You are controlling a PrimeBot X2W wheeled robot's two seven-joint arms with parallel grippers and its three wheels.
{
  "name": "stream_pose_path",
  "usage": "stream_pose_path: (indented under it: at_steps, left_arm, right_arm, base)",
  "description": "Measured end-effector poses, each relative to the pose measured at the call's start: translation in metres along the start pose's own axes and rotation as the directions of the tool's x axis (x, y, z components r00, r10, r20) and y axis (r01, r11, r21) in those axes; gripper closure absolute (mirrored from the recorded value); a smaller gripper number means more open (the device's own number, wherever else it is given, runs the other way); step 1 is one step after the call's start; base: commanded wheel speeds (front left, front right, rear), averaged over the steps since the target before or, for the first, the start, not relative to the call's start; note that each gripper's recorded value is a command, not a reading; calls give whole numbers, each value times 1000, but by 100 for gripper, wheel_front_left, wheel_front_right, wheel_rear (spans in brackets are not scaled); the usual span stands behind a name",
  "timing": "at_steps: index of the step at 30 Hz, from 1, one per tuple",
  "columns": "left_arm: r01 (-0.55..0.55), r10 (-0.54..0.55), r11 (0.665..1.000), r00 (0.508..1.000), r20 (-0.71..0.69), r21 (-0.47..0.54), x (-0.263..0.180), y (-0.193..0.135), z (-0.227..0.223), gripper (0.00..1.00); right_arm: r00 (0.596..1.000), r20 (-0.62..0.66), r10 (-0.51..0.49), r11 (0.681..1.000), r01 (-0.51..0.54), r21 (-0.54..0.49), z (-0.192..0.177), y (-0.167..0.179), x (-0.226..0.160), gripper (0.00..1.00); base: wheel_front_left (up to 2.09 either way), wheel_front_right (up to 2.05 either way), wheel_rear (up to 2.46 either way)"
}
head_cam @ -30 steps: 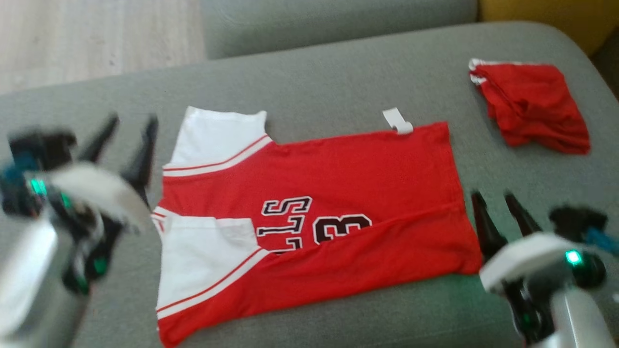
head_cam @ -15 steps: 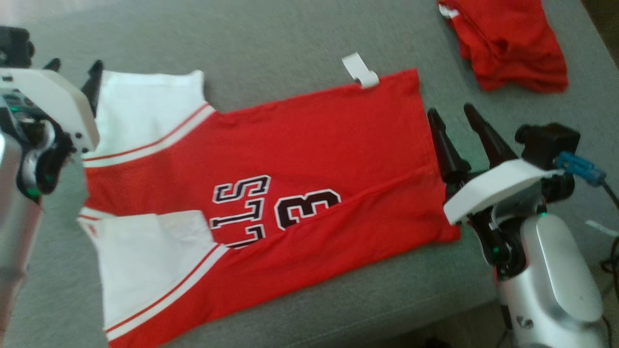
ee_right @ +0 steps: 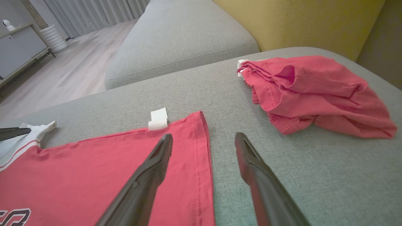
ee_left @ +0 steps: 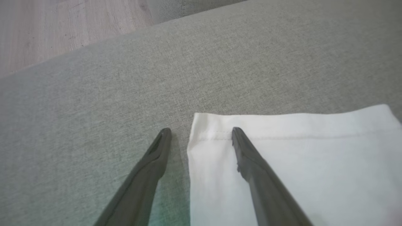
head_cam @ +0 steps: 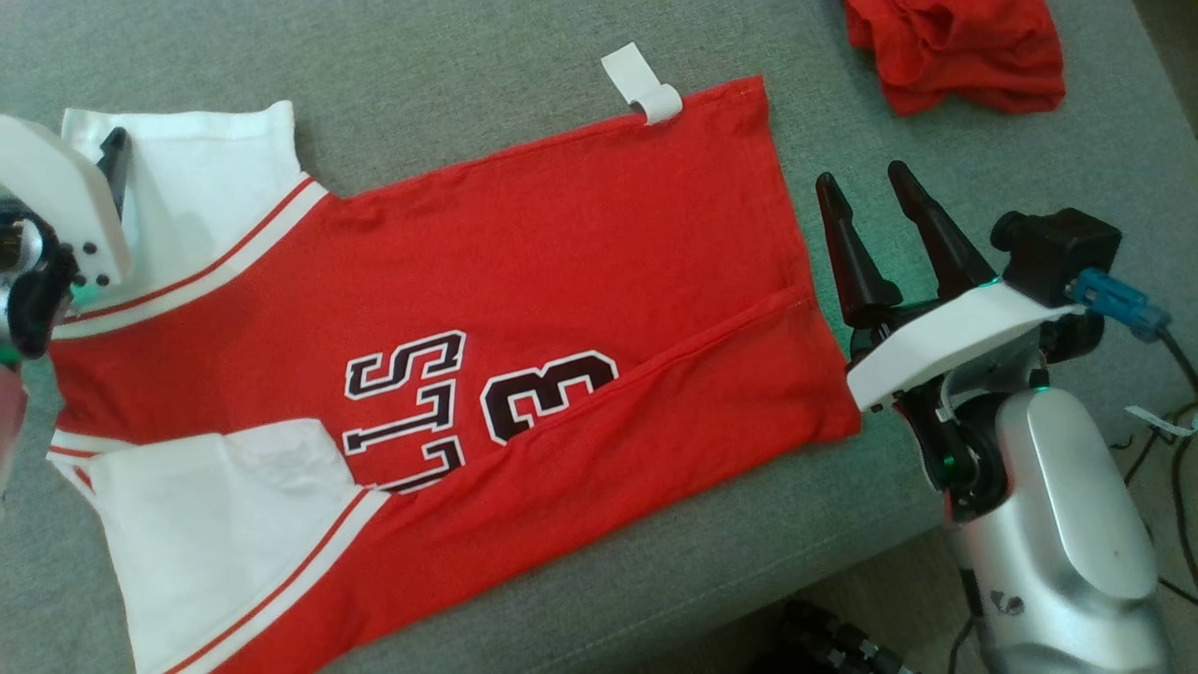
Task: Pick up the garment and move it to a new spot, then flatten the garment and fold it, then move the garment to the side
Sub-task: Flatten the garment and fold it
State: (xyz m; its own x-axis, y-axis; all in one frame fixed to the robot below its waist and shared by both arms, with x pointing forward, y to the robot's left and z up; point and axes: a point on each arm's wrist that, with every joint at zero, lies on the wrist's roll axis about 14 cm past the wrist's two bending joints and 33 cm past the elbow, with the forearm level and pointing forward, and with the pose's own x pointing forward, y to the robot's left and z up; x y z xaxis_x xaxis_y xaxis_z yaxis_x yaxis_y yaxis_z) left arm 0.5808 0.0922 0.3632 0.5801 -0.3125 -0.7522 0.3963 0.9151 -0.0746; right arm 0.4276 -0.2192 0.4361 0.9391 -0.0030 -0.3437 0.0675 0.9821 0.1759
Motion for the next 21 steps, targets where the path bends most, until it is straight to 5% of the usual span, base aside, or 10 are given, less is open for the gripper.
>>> stream_pose_path:
  at_steps: [3,5,8,21]
  left_arm:
    - [19,-19,1000,999,-26,3,0,-3,-4,0]
    - [33,-32,999,999,-41,15,-2,-7,-5,55]
    - [58,-56,998,997,-45,37,-3,-14,-5,100]
    - [32,-37,999,992,120,42,-27,-10,16,100]
  right_arm:
    - [1000,1,4,1000,-4,5,0,1,2,0]
    - [1000,11,9,1000,-9,2,3,2,4,0]
    - [1000,19,18,1000,-18,-2,7,5,8,0]
    - [997,-65,52,988,-60,-141,20,10,50,0]
  base:
    - [0,0,0]
    - [0,0,0]
    - [0,0,0]
    - [0,0,0]
